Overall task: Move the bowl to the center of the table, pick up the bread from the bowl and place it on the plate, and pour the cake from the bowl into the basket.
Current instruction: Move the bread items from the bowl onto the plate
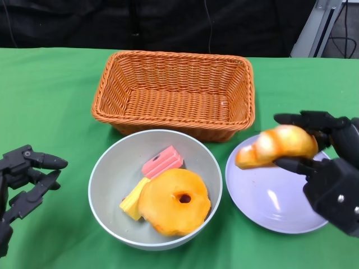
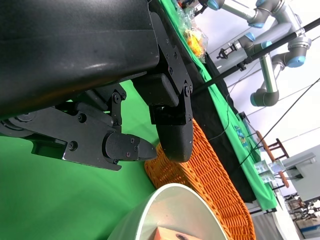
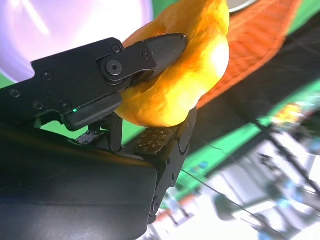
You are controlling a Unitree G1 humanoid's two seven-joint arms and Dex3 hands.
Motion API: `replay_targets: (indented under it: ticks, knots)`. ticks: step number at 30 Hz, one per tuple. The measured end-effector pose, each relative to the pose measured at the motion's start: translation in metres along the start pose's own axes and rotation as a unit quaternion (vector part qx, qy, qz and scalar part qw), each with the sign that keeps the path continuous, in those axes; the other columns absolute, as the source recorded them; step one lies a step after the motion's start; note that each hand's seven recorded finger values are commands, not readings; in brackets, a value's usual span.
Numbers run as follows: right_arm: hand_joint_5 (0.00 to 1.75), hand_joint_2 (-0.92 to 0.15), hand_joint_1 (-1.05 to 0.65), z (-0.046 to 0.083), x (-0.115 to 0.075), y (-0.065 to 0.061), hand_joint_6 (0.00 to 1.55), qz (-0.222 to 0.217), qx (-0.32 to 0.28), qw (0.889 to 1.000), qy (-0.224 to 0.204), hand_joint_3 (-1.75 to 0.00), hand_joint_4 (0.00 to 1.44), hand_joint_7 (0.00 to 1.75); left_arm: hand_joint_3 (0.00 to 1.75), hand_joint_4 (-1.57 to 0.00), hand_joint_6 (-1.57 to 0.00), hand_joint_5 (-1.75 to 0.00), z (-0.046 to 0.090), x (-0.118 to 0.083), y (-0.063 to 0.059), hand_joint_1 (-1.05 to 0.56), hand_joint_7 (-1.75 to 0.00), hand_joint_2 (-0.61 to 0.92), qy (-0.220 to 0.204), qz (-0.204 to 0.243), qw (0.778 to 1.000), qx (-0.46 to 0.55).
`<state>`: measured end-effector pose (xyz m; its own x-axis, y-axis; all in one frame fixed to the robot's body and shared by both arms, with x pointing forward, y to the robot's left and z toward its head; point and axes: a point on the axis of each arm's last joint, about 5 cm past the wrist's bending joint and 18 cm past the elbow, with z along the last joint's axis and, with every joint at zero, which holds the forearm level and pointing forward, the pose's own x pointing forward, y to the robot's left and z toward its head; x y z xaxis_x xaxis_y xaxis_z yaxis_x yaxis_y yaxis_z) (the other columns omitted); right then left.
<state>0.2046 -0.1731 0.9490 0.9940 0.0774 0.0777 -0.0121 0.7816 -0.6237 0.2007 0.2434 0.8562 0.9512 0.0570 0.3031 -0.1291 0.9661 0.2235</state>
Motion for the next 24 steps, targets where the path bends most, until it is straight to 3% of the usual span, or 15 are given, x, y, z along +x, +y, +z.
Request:
replay_targets:
  ticks: [7, 13, 20, 24]
  knots:
    - [1.18, -0.92, -0.24, -0.018, 0.010, -0.004, 1.14, 0.082, 0.008, 0.991, 0.104, -0.12, 0.83, 0.07, 0.23, -0.83, -0.92, -1.15, 0.000, 0.002, 0.000, -0.07, -0.77, 0.92, -0.002, -0.002, 1.000, -0.002]
    - [1.16, -0.92, -0.26, -0.029, 0.020, -0.003, 1.14, 0.126, 0.025, 0.981, 0.144, -0.15, 0.83, 0.09, 0.24, -0.83, -0.92, -1.14, -0.001, 0.001, 0.001, -0.07, -0.76, 0.92, 0.000, -0.001, 1.000, -0.002]
    - [1.20, -0.92, -0.26, -0.028, 0.037, -0.006, 1.11, 0.153, 0.041, 0.969, 0.190, -0.16, 0.75, 0.11, 0.24, -0.84, -0.92, -1.16, -0.001, 0.002, 0.001, -0.07, -0.76, 0.92, 0.000, -0.001, 1.000, -0.001]
    - [0.98, -0.92, -0.29, -0.029, 0.045, -0.001, 1.06, 0.172, 0.026, 0.963, 0.208, -0.15, 0.78, 0.12, 0.24, -0.84, -0.92, -1.16, -0.001, 0.002, 0.002, -0.06, -0.76, 0.92, -0.001, -0.002, 1.000, -0.001]
